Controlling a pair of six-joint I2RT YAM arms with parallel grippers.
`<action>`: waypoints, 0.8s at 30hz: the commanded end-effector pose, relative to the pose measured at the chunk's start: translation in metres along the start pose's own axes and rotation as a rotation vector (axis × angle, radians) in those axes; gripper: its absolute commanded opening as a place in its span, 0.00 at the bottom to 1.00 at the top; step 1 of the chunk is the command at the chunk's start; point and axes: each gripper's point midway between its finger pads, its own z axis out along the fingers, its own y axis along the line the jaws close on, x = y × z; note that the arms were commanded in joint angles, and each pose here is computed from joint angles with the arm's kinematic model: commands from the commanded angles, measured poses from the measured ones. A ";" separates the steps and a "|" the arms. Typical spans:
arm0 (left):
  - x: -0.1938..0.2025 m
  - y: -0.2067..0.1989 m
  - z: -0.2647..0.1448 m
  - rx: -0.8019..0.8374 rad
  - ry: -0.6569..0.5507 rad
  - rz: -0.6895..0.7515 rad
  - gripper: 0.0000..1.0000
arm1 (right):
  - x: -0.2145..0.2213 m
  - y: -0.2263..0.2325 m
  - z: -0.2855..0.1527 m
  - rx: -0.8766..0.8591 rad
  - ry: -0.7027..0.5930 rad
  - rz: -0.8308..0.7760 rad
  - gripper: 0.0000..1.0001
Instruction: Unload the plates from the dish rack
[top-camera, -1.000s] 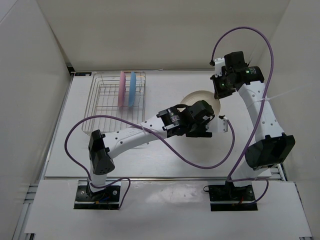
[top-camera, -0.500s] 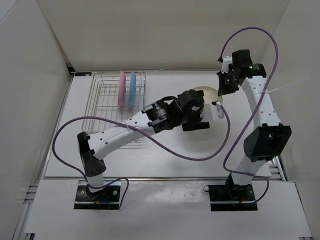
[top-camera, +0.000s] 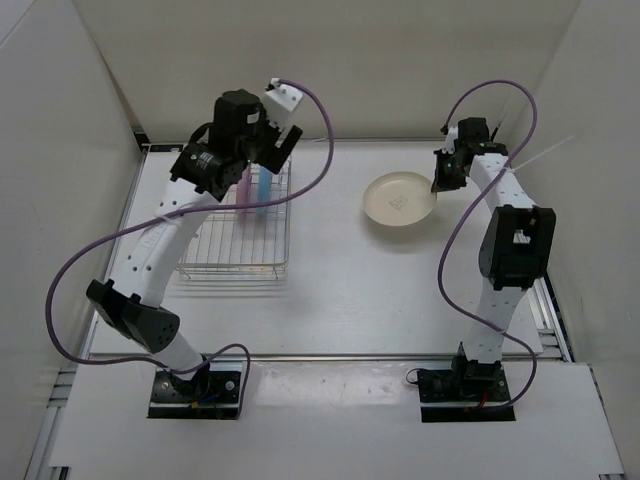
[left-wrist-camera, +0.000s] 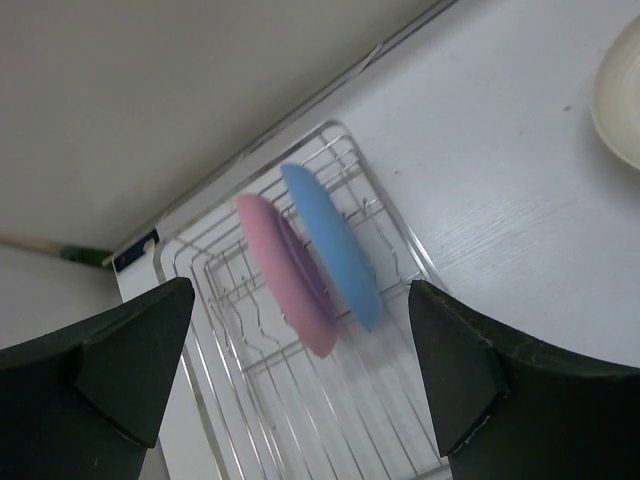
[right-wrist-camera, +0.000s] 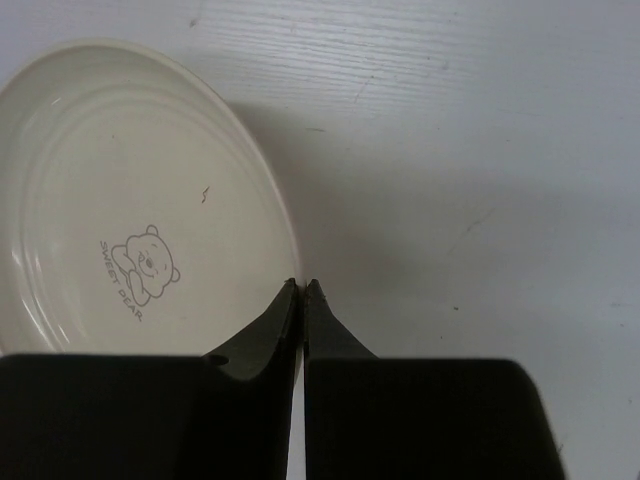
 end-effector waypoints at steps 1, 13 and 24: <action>0.012 0.020 -0.019 0.019 -0.016 -0.113 0.99 | -0.007 -0.007 0.029 0.025 -0.034 0.023 0.00; 0.062 0.027 -0.008 0.021 0.056 -0.163 0.99 | 0.009 -0.029 0.064 0.060 0.043 0.055 0.00; 0.073 0.023 -0.014 0.026 0.068 -0.189 0.99 | 0.028 -0.040 0.075 0.108 0.121 0.056 0.59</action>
